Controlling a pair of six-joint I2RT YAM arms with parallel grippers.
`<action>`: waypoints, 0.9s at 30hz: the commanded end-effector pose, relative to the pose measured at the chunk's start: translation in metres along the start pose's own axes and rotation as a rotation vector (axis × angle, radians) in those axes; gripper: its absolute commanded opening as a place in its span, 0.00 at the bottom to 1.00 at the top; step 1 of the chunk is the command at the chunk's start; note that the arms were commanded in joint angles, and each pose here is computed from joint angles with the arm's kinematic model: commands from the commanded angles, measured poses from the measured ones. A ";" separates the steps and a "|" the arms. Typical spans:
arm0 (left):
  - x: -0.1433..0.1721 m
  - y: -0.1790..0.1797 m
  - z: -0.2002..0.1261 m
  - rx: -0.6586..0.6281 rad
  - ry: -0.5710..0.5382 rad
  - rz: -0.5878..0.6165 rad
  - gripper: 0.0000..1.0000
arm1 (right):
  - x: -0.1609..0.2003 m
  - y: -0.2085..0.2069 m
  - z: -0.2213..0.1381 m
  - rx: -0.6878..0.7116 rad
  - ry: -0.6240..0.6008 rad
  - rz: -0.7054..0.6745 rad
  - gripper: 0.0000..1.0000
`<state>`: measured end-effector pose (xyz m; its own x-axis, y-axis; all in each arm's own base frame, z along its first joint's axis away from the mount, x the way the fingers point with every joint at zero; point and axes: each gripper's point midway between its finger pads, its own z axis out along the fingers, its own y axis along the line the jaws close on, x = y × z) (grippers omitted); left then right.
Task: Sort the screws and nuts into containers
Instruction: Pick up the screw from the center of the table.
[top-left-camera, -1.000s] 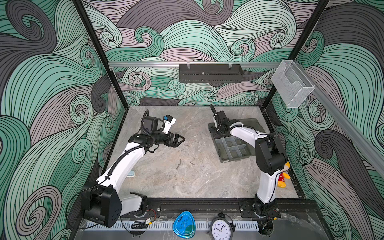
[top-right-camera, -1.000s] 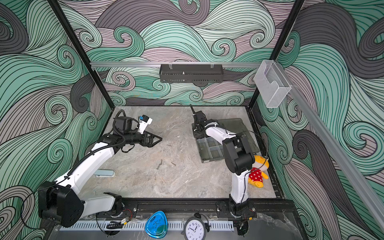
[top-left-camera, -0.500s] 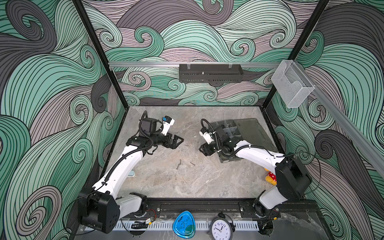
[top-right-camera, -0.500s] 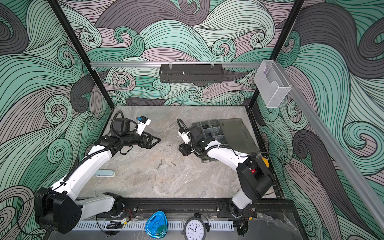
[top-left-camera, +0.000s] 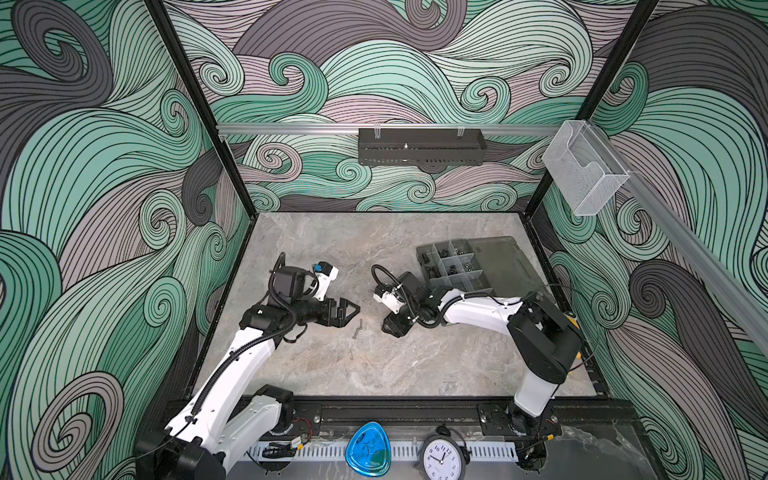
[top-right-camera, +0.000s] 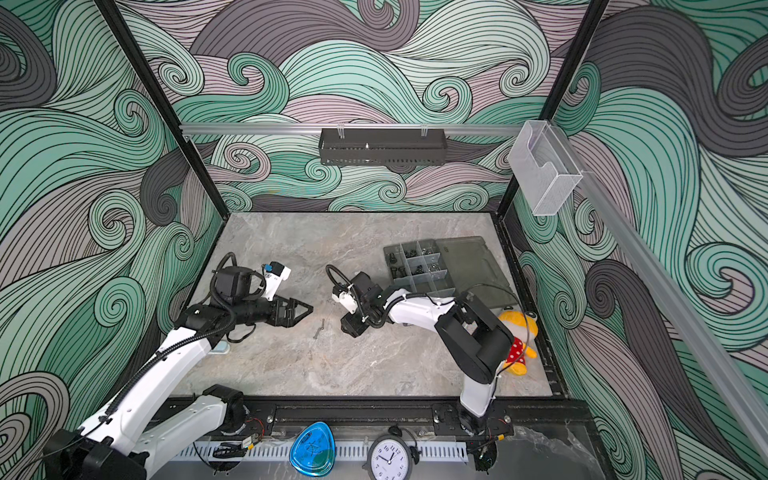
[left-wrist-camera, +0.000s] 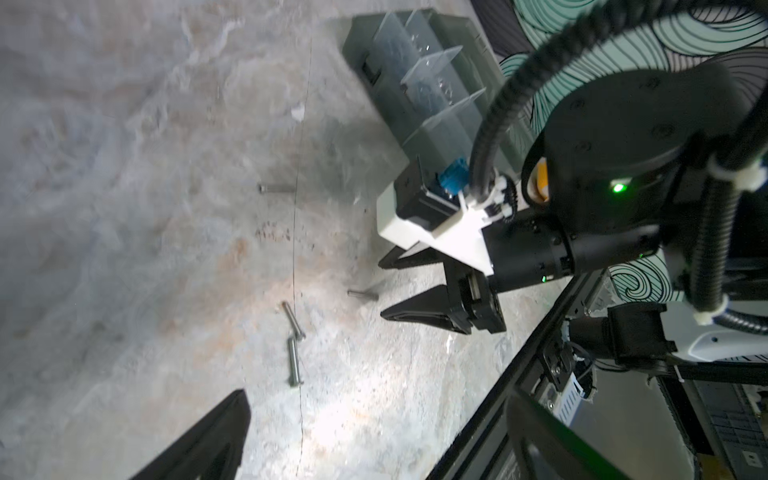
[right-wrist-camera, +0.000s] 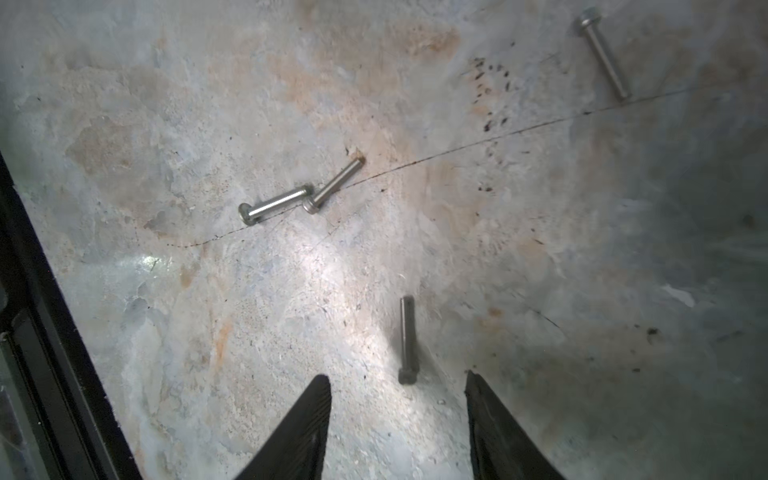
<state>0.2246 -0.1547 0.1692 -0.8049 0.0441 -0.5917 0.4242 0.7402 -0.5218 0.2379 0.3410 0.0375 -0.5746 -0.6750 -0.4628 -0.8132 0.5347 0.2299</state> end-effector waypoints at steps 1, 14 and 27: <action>-0.017 -0.008 -0.012 0.002 -0.116 0.014 0.99 | -0.001 0.001 0.007 0.018 0.029 -0.055 0.51; -0.029 -0.004 -0.033 -0.091 -0.201 0.061 0.98 | 0.022 -0.007 0.020 0.133 0.206 -0.110 0.41; -0.030 -0.003 -0.033 -0.094 -0.203 0.065 0.99 | 0.034 -0.016 0.029 0.211 0.291 -0.139 0.23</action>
<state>0.2285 -0.1367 0.1915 -0.7123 -0.0209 -0.7016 0.4094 0.7995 -0.4395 0.2402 0.3419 0.0125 -0.4979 -0.8127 -0.3027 -0.8558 0.5169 0.0197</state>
